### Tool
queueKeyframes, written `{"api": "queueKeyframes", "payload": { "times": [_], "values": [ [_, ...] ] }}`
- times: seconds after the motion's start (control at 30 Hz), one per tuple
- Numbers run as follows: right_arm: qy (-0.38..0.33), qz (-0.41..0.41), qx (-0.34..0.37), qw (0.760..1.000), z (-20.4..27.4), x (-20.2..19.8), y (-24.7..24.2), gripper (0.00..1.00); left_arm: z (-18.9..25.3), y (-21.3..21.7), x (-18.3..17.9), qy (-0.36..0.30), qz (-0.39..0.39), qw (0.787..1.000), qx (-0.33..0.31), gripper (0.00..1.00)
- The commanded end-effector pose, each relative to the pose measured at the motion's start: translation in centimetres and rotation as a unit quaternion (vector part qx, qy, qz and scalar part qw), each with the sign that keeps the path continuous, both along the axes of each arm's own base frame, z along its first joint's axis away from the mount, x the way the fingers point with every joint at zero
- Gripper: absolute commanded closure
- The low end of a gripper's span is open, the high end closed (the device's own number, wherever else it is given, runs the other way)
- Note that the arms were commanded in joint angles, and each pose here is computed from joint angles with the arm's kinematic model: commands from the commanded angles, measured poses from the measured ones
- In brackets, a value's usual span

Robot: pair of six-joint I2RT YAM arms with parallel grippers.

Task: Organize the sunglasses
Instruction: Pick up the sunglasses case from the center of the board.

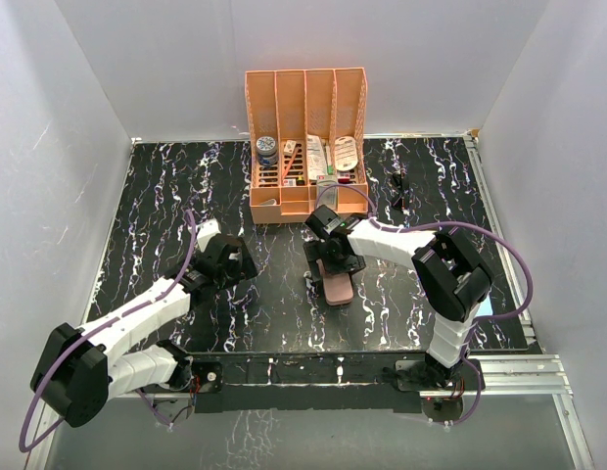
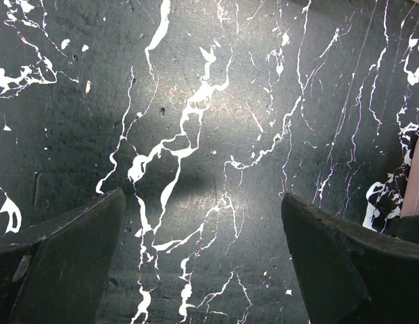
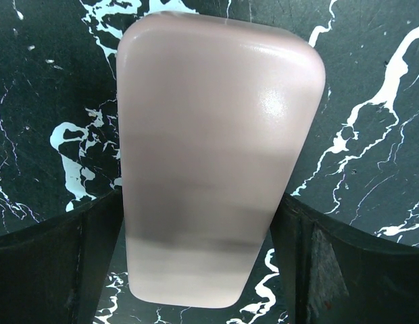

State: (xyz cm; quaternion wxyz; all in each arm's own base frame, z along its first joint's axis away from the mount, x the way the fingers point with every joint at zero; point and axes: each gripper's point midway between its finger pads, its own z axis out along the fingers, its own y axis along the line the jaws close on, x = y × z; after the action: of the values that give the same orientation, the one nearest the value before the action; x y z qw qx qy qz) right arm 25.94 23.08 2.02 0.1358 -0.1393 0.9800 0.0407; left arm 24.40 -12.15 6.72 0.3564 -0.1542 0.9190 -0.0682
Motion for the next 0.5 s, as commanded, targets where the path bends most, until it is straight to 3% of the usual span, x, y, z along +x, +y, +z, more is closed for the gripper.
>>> {"api": "queueKeyframes", "payload": {
  "times": [0.0, 0.23, 0.47],
  "values": [
    [0.011, -0.004, -0.001, 1.0, -1.2, -0.4, -0.2, 0.16, -0.5, 0.3, -0.2, 0.003, 0.001, 1.0, 0.002, 0.01],
    [0.024, -0.002, -0.011, 1.0, -2.1, -1.1, -0.7, 0.18, -0.7, 0.2, -0.3, 0.006, 0.001, 1.0, 0.0, 0.01],
    [0.032, 0.005, -0.003, 0.999, -2.5, -1.3, -0.4, 0.55, -0.5, 0.2, -0.3, 0.006, 0.001, 1.0, 0.0, 0.01]
  ]
}}
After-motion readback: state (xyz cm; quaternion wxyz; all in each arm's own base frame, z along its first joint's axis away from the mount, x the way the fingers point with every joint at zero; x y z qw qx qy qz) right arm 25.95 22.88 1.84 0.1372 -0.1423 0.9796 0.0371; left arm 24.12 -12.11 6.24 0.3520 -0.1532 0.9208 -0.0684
